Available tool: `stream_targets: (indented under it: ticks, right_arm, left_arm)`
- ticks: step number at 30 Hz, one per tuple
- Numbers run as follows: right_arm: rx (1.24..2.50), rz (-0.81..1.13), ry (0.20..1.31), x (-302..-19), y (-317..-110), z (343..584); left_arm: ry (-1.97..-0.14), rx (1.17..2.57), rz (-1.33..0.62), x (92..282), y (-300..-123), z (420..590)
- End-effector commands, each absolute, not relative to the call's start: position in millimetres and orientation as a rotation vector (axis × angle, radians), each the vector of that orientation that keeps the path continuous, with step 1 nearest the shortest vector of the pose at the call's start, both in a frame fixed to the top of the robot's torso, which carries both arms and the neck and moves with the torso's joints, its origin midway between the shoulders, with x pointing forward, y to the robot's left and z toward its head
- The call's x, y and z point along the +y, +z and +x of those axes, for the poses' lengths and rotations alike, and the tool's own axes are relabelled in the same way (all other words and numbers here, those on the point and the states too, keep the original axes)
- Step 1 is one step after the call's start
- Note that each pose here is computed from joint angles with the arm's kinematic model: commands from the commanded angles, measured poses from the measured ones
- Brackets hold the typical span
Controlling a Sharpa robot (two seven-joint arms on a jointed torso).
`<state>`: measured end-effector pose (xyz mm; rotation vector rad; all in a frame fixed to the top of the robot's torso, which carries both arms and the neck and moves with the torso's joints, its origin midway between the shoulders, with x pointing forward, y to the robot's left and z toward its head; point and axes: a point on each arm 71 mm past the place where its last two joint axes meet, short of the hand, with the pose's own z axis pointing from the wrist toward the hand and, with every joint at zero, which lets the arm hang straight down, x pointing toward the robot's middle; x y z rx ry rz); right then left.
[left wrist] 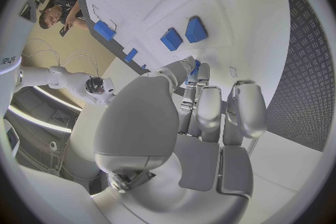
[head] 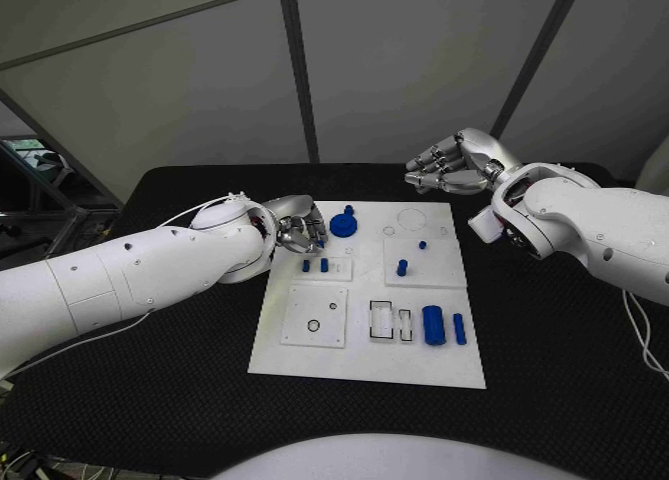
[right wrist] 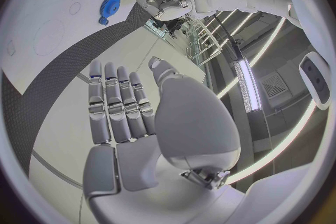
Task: Assemble the parts on the task board
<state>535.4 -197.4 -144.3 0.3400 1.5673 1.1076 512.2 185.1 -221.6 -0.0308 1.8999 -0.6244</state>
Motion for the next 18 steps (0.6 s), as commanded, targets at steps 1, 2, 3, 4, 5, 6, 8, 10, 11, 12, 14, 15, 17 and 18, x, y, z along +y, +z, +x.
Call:
stream_targets:
  ticks: [1,2,3,4,5,6,8,10,11,12,14,15,17,18]
  right_arm:
    - [1.571,0.332,1.115,-196.4,-143.4,535.2]
    - [1.572,0.333,1.114,-196.7,-143.5,535.3]
    - [1.572,0.333,1.114,-196.8,-143.5,535.3]
    - [1.572,0.333,1.113,-196.9,-143.5,535.3]
    - [1.572,0.333,1.113,-197.0,-143.5,535.4]
    - [1.572,0.333,1.113,-197.0,-143.6,535.4]
    - [1.573,0.334,1.113,-197.0,-143.6,535.5]
    - [1.573,0.334,1.112,-197.0,-143.6,535.5]
    - [1.573,0.334,1.112,-197.1,-143.6,535.6]
    - [1.573,0.334,1.112,-197.1,-143.7,535.6]
    - [1.573,0.335,1.111,-197.1,-143.7,535.7]
    - [1.573,0.334,1.11,-197.2,-143.7,535.7]
    - [1.572,0.334,1.104,-197.8,-143.8,535.8]
    - [1.573,0.334,1.1,-198.5,-143.8,535.9]
  left_arm:
    - [-0.599,1.925,-0.021,185.8,-223.5,512.3]
    - [-0.596,1.928,-0.021,186.1,-223.8,512.3]
    - [-0.595,1.929,-0.02,186.2,-223.9,512.3]
    - [-0.594,1.931,-0.02,186.3,-224.0,512.3]
    - [-0.593,1.932,-0.021,186.4,-224.0,512.3]
    - [-0.592,1.932,-0.021,186.5,-224.1,512.3]
    - [-0.592,1.931,-0.021,186.5,-224.0,512.3]
    - [-0.593,1.93,-0.021,186.5,-223.9,512.4]
    - [-0.593,1.93,-0.021,186.5,-223.9,512.4]
    - [-0.594,1.928,-0.022,186.5,-223.8,512.4]
    - [-0.593,1.926,-0.023,186.8,-223.7,512.6]
    - [-0.593,1.926,-0.024,187.0,-223.7,512.6]
    - [-0.591,1.924,-0.026,187.6,-223.7,512.7]
    - [-0.59,1.923,-0.027,188.1,-223.6,512.8]
